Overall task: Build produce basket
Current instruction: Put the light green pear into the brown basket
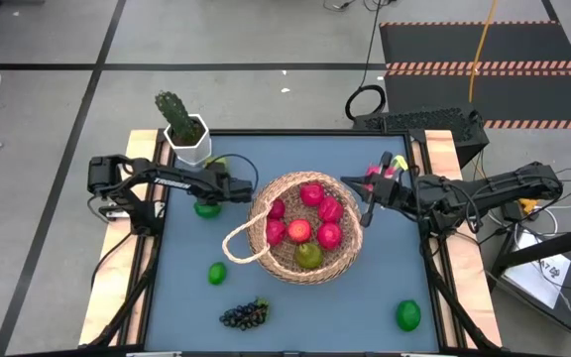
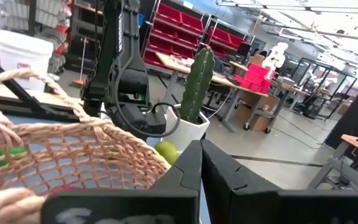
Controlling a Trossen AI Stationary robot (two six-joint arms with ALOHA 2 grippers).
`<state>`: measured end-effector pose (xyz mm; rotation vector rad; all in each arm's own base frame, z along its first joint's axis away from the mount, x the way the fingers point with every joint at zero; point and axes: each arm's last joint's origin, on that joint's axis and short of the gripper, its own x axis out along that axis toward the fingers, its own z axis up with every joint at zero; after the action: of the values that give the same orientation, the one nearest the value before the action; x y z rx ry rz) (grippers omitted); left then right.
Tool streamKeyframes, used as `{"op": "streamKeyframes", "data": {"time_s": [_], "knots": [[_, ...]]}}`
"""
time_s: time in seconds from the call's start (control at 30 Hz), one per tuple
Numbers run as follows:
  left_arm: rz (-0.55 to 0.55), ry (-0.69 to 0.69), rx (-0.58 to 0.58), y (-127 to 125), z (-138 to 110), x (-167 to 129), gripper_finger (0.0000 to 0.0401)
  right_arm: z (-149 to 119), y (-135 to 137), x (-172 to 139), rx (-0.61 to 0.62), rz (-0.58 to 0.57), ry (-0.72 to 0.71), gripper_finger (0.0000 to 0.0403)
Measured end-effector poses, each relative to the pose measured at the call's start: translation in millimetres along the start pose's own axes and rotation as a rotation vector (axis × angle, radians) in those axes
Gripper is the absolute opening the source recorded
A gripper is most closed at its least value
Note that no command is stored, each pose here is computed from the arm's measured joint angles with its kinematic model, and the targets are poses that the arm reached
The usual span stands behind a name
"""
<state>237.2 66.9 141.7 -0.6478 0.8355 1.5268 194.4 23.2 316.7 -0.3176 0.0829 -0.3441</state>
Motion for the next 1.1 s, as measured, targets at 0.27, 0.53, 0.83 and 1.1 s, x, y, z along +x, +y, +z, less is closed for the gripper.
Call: {"op": "streamKeyframes", "data": {"time_s": [0.27, 0.53, 0.83, 1.1], "knots": [[-0.045, -0.015, -0.037, 3.4, -8.2, 14.9, 0.0315, -3.2, 1.0, 0.0, -0.04, 0.01, 0.029, 0.0], [-0.02, -0.035, -0.065, 17.9, -15.6, 33.7, 0.031, -3.5, 1.1, 0.0, -0.049, 0.012, 0.032, 0.0], [-0.053, -0.089, -0.072, 16.6, -14.4, 39.3, 0.0307, -3.5, 1.1, 0.0, -0.049, 0.011, 0.032, 0.0], [-0.067, -0.104, -0.039, 14.6, -9.9, 41.9, 0.0281, -3.4, 1.1, 0.0, -0.049, 0.012, 0.031, 0.0]]}}
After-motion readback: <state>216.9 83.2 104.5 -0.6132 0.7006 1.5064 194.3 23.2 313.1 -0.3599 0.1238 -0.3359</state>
